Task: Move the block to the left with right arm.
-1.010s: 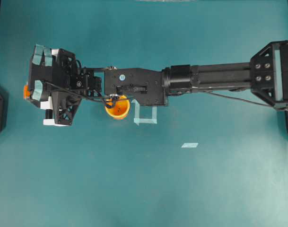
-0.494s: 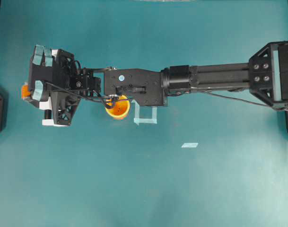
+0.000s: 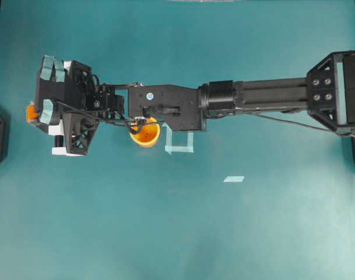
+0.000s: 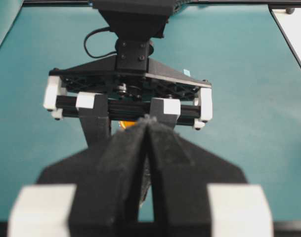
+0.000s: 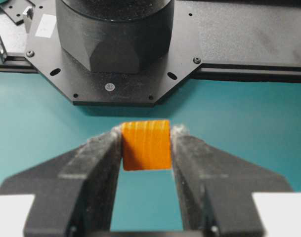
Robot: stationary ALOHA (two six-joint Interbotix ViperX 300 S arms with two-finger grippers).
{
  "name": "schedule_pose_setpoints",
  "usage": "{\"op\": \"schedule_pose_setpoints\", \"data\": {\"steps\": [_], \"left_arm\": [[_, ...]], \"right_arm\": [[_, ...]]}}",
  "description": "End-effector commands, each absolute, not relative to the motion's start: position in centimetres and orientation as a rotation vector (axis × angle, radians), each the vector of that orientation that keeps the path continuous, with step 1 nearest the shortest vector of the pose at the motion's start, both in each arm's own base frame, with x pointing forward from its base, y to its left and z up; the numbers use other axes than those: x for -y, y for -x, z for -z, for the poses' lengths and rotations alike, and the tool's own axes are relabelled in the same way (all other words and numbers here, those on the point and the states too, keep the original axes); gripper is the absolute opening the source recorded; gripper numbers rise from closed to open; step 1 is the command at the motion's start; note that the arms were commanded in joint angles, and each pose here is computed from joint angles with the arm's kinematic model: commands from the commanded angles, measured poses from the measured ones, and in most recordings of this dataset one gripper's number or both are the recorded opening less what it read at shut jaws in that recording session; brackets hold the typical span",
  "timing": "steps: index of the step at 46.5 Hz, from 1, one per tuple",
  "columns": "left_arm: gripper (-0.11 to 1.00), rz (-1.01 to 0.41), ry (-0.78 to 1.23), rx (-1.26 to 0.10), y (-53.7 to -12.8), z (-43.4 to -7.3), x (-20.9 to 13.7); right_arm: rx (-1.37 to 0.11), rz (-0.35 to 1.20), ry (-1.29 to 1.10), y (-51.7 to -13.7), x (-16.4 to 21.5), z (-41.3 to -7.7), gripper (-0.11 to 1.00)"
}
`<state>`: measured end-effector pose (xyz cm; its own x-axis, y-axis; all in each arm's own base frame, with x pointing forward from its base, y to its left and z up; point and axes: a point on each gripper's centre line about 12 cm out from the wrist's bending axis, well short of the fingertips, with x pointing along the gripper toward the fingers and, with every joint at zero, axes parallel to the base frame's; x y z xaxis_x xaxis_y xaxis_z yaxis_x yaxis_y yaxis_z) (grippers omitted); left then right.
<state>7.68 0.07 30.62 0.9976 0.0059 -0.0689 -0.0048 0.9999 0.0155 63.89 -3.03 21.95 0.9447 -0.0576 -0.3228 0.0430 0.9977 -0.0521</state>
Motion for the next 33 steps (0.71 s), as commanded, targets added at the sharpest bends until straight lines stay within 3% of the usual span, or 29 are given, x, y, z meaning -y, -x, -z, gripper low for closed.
{"op": "schedule_pose_setpoints", "data": {"steps": [1,33], "left_arm": [[0.0,-0.005,-0.018,-0.038,-7.39,-31.81,-0.07],[0.0,-0.005,-0.018,-0.021,-7.39,-32.01,-0.06]], "right_arm": [[-0.259,0.049,0.042,-63.89,2.81,-25.14,0.4],[-0.258,0.04,0.043,-63.91,2.22,-25.16,0.4]]}}
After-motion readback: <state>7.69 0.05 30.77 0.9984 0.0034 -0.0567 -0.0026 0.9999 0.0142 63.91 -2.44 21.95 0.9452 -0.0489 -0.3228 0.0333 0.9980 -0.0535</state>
